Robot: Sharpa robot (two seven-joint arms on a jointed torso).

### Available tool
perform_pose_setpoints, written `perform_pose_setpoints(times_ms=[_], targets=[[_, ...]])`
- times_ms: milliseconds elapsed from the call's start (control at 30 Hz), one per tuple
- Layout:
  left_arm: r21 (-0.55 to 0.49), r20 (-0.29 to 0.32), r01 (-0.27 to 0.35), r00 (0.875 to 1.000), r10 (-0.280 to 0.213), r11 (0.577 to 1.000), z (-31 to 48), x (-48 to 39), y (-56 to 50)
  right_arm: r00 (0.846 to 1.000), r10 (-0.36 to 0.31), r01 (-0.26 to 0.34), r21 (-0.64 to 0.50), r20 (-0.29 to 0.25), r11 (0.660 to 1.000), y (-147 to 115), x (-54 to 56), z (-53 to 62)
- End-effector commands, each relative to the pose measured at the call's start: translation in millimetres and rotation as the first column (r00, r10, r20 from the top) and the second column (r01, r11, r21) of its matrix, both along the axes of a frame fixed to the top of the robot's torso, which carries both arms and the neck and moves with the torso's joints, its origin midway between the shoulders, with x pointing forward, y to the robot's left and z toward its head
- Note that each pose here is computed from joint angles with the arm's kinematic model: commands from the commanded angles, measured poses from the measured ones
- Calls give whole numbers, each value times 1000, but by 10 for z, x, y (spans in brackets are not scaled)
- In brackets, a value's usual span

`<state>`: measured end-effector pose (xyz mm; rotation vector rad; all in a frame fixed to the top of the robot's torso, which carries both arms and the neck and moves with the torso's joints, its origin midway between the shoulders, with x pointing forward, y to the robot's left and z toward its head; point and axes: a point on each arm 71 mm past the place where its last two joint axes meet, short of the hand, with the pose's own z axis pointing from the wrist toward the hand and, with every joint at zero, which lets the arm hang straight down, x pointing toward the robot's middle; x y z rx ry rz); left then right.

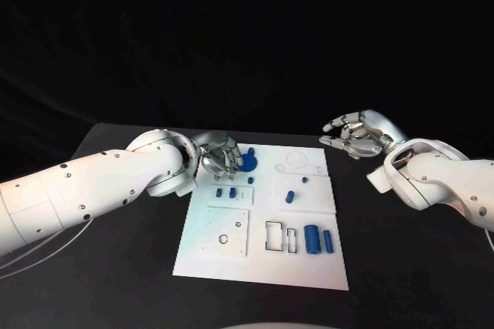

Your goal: Assemble the parts on the task board

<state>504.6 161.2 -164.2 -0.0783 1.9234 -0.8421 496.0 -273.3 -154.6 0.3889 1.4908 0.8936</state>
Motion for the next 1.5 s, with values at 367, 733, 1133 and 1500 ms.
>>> perform_pose_setpoints(times_ms=[367,733,1133,1500], targets=[[89,258,240,932,-255,967,-161,-61,-280,1000,7,-8,14,10,1000,6,0,0],[236,273,205,924,-267,950,-266,-25,-333,1000,8,-8,15,6,1000,10,-2,-22],[286,293,156,925,-241,946,-278,26,-384,1000,9,-9,15,4,1000,16,-3,-28],[331,261,163,931,-256,929,-320,51,-446,1000,11,-12,15,2,1000,28,-1,-31]])
